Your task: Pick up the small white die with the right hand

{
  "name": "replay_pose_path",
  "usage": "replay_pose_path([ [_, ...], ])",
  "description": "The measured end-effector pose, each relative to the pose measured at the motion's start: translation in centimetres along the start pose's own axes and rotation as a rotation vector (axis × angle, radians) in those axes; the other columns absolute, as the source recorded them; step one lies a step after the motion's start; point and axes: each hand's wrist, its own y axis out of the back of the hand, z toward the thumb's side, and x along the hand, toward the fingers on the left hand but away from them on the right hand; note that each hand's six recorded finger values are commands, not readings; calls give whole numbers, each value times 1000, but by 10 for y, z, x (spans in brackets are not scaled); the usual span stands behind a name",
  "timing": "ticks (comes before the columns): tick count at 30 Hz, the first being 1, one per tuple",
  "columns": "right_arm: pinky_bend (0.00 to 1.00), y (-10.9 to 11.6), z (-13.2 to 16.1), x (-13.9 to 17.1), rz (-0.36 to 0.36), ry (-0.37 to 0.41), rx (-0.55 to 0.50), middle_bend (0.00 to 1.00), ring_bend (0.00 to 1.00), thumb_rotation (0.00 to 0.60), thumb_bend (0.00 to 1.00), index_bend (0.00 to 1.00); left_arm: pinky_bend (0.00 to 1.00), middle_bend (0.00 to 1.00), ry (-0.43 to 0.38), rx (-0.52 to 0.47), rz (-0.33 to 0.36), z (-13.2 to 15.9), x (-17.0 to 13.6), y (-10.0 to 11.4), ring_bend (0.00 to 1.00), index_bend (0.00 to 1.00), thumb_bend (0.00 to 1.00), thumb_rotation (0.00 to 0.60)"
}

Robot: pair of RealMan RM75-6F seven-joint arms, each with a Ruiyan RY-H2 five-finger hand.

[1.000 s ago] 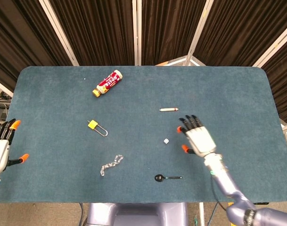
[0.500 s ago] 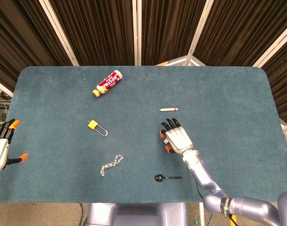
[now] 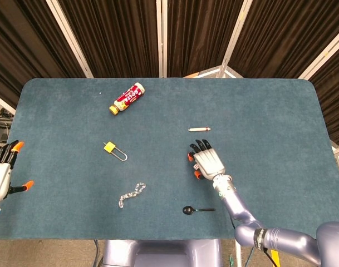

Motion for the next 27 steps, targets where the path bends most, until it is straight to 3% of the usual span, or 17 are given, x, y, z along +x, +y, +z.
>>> replay_pose_path([
  [23,0,-15,-9,-7,40,-34,16,176,0,600,199,499,0,0,0,-1,-8,1,1,-2,0,0,123,600],
  [27,0,-17,-9,-8,41,-35,18,192,0,600,249,529,0,0,-2,-5,-11,1,1,-2,0,0,124,600],
])
